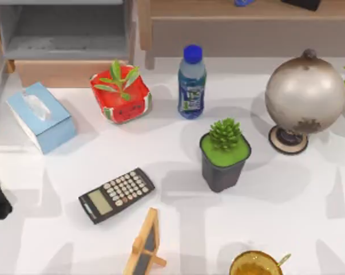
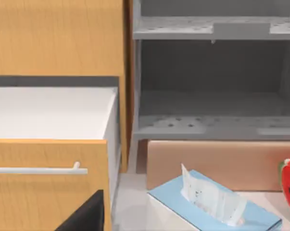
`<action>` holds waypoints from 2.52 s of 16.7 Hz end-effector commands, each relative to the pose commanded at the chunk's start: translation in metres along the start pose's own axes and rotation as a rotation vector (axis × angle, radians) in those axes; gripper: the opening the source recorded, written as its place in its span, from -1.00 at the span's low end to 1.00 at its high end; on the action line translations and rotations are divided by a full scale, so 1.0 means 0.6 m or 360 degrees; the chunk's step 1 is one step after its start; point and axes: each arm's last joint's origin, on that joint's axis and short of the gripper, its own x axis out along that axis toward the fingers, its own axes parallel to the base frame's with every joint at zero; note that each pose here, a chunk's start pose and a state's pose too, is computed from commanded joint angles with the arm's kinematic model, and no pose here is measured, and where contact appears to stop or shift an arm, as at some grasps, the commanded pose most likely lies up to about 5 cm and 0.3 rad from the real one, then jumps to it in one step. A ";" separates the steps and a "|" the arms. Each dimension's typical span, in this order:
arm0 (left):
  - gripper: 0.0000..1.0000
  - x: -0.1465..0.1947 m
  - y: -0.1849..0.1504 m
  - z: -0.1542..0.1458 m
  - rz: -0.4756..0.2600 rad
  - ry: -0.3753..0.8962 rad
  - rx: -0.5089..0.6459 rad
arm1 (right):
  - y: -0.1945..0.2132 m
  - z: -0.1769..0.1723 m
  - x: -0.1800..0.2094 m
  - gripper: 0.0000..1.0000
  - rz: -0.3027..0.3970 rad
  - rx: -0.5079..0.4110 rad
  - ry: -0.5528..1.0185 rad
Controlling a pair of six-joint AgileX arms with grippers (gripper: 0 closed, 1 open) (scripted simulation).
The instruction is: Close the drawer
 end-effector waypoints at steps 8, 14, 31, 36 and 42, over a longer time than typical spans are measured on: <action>1.00 0.018 -0.024 0.056 0.0006 -0.0067 -0.0008 | 0.000 0.000 0.000 1.00 0.0000 0.0000 0.0000; 1.00 0.083 -0.108 0.116 -0.0004 -0.0038 -0.0023 | 0.000 0.000 0.000 1.00 0.0000 0.0000 0.0000; 1.00 0.146 -0.228 0.110 0.0001 -0.0027 0.0029 | 0.000 0.000 0.000 1.00 0.0000 0.0000 0.0000; 1.00 0.212 -0.143 0.082 0.0023 -0.0173 0.0285 | 0.000 0.000 0.000 1.00 0.0000 0.0000 0.0000; 1.00 0.252 0.067 0.034 0.0219 -0.0330 0.1185 | 0.000 0.000 0.000 1.00 0.0000 0.0000 0.0000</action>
